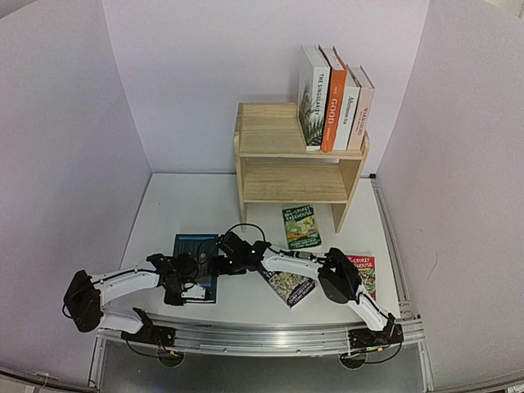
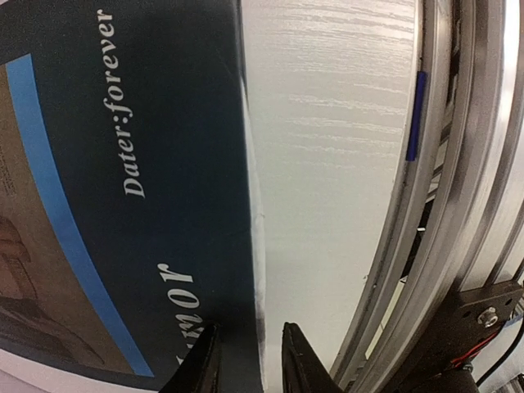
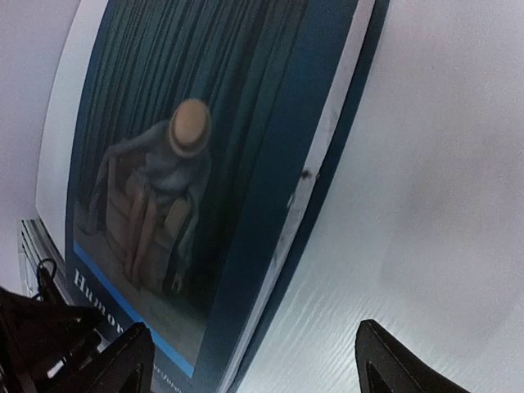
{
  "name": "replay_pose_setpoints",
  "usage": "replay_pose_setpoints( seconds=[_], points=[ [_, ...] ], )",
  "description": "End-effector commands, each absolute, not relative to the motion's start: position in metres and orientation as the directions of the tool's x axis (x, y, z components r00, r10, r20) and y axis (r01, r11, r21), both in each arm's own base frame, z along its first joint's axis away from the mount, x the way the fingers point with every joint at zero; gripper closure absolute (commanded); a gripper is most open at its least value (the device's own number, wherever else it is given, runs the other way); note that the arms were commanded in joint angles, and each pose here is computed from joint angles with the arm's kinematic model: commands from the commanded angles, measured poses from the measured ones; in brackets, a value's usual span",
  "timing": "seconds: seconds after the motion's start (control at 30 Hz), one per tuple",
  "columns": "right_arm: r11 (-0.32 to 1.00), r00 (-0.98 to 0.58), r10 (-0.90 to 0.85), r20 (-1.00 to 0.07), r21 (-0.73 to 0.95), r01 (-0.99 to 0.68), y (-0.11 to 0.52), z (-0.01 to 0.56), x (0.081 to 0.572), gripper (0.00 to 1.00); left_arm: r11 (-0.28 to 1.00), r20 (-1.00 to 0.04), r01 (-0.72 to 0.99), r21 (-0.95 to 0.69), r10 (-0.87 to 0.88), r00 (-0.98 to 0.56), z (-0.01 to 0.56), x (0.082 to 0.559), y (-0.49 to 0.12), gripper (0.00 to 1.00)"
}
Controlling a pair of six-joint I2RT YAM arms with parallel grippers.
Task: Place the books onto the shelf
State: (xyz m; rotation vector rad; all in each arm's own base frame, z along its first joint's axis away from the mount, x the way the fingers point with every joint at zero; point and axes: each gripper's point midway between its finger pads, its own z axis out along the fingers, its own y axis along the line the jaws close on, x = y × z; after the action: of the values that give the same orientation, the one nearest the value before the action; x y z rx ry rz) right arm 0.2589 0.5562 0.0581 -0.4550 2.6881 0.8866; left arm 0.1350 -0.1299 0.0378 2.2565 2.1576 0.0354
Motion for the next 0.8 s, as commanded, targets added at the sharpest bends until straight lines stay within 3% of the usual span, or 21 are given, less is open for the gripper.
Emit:
replay_pose_setpoints(
  seconds=[0.0,0.23,0.47,0.63,0.77],
  points=[
    [0.725,-0.941,-0.124,-0.315,0.619,-0.303,0.573,0.057,0.293,0.20,-0.086,-0.008,0.996,0.017,0.996,0.086,0.034,0.133,-0.133,0.71],
    [0.678,-0.962,-0.103,-0.254,0.690,-0.255,0.590,0.034,0.305,0.31,0.047,-0.152,0.998,0.032,0.987,-0.042,0.078,0.148,-0.155,0.50],
    [0.660,-0.975,-0.058,-0.215,0.724,-0.199,0.591,0.022,0.315,0.59,0.256,-0.231,0.966,-0.041,0.938,-0.258,0.101,0.170,-0.126,0.34],
    [0.668,-0.983,-0.059,-0.171,0.726,-0.166,0.589,0.004,0.310,0.71,0.460,-0.267,0.882,-0.106,0.841,-0.471,0.097,0.201,-0.106,0.20],
    [0.654,-0.980,-0.080,-0.180,0.733,-0.188,0.590,0.005,0.307,0.99,0.641,-0.293,0.718,-0.271,0.655,-0.696,0.104,0.238,-0.089,0.08]
  ],
)
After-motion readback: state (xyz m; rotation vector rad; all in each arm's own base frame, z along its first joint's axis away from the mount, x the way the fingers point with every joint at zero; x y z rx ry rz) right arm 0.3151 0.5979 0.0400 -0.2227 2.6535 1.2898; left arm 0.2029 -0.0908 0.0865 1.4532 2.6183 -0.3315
